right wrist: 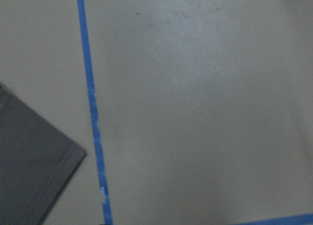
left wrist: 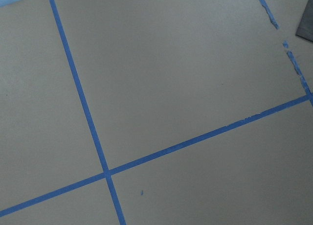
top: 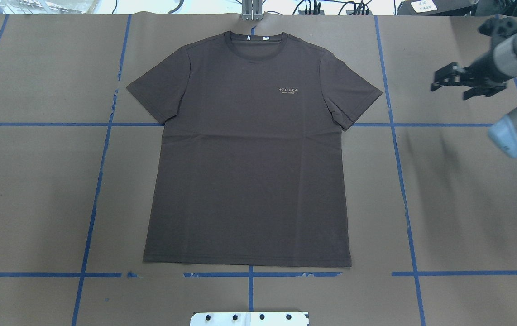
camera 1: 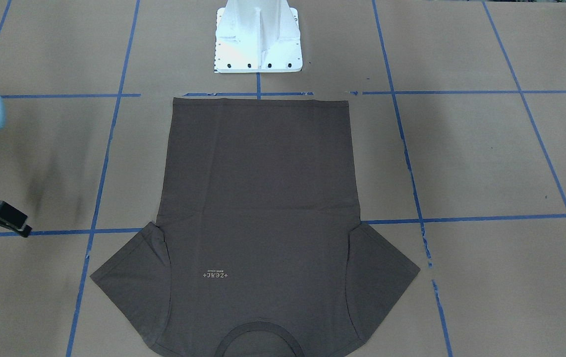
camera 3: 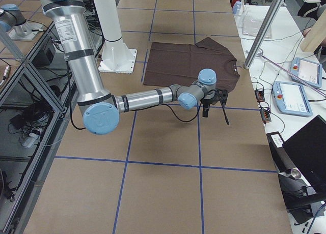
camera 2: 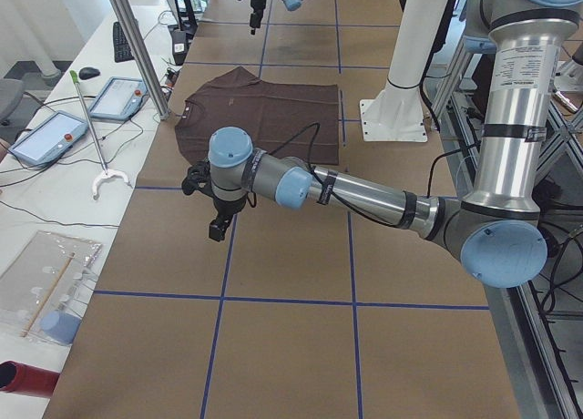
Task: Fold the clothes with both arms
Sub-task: 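Move the right gripper toward the shirt's sleeve nearest it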
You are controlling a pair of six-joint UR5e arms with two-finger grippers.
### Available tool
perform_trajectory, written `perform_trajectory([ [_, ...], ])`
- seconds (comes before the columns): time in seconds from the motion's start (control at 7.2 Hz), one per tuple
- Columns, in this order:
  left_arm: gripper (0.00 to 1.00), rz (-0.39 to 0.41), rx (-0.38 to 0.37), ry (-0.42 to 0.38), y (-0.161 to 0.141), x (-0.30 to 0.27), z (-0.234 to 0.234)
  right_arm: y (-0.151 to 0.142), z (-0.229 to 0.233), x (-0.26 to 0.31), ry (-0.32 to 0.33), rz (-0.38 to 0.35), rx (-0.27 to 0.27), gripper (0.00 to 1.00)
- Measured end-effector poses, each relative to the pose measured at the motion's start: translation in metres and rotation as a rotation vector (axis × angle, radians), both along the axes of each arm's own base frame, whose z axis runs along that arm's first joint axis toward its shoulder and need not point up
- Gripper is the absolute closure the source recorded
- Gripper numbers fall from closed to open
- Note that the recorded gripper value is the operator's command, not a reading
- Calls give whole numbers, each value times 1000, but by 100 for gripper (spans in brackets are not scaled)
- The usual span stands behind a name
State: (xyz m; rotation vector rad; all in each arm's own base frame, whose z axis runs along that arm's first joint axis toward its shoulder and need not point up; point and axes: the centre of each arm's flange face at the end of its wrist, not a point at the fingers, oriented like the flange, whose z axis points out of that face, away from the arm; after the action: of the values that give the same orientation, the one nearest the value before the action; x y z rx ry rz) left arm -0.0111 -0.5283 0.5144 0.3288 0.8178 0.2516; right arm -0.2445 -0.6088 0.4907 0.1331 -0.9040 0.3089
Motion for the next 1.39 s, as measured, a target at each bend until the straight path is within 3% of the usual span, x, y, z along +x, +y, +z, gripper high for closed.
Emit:
perform_trajectory([
  [0.28, 0, 1, -7, 3, 0, 0, 3, -20, -18, -73, 32, 73, 17, 17],
  [0.69, 0, 0, -7, 5, 0, 0, 3, -52, -29, -117, 63, 83, 14, 22],
  [1.11, 0, 0, -9, 21, 1, 1, -1, -64, -30, -140, 99, 93, 14, 48],
  [1.39, 0, -1, -18, 37, 1, 2, -3, -63, -29, -141, 99, 95, 13, 49],
])
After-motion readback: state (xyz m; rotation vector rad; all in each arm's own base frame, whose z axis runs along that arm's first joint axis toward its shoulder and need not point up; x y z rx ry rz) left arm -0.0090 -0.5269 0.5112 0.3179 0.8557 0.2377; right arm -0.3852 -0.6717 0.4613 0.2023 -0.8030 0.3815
